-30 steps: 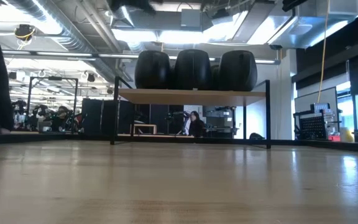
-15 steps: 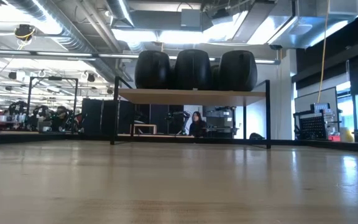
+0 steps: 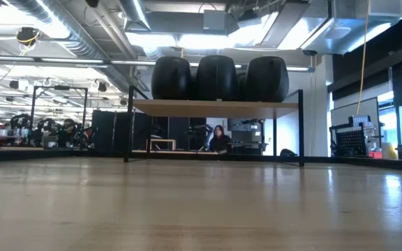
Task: Place coffee mugs
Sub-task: Return to Home Position
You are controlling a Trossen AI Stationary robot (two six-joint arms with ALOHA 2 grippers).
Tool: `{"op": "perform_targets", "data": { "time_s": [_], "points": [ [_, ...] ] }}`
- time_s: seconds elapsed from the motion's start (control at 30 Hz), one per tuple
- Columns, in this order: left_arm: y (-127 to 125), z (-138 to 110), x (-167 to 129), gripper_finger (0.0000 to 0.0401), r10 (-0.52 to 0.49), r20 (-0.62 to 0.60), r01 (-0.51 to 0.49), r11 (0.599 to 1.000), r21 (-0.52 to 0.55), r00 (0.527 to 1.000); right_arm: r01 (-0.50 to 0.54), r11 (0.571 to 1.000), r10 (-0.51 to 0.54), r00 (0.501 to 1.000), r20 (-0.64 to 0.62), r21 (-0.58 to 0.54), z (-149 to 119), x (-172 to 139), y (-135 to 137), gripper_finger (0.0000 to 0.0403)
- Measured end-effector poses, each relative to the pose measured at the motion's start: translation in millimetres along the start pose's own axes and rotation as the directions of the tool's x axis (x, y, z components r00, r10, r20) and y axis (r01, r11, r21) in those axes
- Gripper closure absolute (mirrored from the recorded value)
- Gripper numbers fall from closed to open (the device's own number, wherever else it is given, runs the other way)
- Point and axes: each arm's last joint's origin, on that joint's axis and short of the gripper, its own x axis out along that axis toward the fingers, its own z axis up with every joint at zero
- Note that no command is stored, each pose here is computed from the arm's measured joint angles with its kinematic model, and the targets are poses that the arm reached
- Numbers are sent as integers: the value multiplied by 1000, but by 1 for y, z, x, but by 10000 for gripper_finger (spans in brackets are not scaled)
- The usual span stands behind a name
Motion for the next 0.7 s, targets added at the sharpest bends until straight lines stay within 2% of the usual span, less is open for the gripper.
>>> {"op": "perform_targets", "data": {
  "time_s": [0.13,0.3,0.47,0.53,0.7],
  "points": [
    [2,-7,-10,395,41,10,-42,999,19,999,16,999,-19,997,73,42,-13,-16,-13,400],
    [3,-6,-17,399,63,28,-63,998,12,998,23,991,-32,998,60,135,-32,-26,-24,391],
    [3,-3,-19,395,61,54,-62,998,11,997,9,991,-16,999,49,135,-36,-28,-25,384],
    [3,-3,-19,392,65,53,-66,998,5,996,35,991,-42,998,56,127,-35,-27,-26,384],
    [4,-15,-20,389,66,8,-66,997,36,998,74,997,-73,997,-15,34,-52,-27,-31,384]
  ]
}}
